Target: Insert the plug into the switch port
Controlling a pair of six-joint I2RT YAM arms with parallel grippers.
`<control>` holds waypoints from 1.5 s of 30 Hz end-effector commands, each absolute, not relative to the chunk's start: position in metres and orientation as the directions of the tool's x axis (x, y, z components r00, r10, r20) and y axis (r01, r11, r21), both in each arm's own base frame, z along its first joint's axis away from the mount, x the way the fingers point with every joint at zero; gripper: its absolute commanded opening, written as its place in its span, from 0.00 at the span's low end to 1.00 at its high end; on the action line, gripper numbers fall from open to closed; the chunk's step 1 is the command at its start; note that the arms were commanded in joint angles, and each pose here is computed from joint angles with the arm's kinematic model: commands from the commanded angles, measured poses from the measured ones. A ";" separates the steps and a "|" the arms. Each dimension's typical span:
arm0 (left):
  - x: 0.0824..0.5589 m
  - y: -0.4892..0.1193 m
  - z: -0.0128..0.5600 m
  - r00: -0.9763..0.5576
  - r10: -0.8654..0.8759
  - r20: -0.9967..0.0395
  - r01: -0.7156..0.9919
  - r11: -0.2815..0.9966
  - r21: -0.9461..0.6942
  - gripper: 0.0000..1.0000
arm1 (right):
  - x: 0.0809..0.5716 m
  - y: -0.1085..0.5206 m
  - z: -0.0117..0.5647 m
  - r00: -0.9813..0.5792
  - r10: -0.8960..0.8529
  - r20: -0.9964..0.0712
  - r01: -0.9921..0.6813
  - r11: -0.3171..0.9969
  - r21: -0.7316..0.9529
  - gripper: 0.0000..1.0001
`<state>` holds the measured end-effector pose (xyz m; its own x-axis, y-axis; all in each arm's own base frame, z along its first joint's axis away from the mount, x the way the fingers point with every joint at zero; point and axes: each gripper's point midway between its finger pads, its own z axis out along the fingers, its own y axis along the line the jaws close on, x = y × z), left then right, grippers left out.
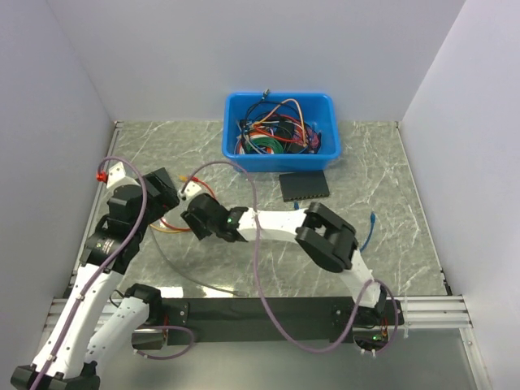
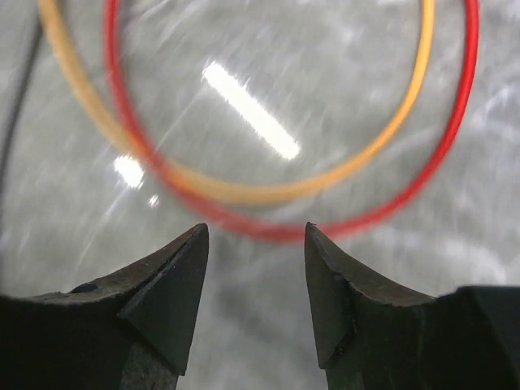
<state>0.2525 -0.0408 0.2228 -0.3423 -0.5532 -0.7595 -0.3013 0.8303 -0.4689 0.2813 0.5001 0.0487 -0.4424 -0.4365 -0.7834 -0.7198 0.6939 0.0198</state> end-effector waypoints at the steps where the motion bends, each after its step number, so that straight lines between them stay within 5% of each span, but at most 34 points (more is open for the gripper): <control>1: 0.252 -0.038 0.245 -0.330 -0.502 -0.800 -0.262 0.862 -0.433 0.99 | 0.243 0.521 0.119 -0.364 -0.331 -0.870 -0.760 0.645 0.073 0.58; 10: 0.246 -0.045 0.250 -0.354 -0.442 -0.824 -0.177 0.897 -0.405 0.99 | 0.144 0.547 0.053 -0.334 -0.511 -0.792 -0.835 0.551 -0.003 0.58; 22: 0.246 -0.049 0.249 -0.357 -0.441 -0.823 -0.157 0.897 -0.413 0.99 | 0.140 0.565 0.013 -0.357 -0.565 -0.743 -0.831 0.555 -0.023 0.57; 24: 0.245 -0.048 0.250 -0.351 -0.443 -0.825 -0.153 0.896 -0.416 0.99 | 0.140 0.561 0.009 -0.360 -0.572 -0.737 -0.831 0.556 -0.026 0.53; 27: 0.244 -0.048 0.251 -0.348 -0.443 -0.826 -0.153 0.896 -0.416 0.99 | 0.138 0.553 0.001 -0.367 -0.592 -0.717 -0.830 0.557 -0.034 0.28; 33: 0.245 -0.048 0.250 -0.350 -0.443 -0.825 -0.155 0.896 -0.415 0.99 | 0.130 0.519 -0.021 -0.399 -0.623 -0.673 -0.824 0.565 -0.035 0.02; 45: 0.246 -0.049 0.247 -0.361 -0.442 -0.821 -0.158 0.897 -0.413 0.99 | 0.166 0.357 -0.032 -0.501 -0.725 -0.474 -0.662 0.673 -0.330 0.00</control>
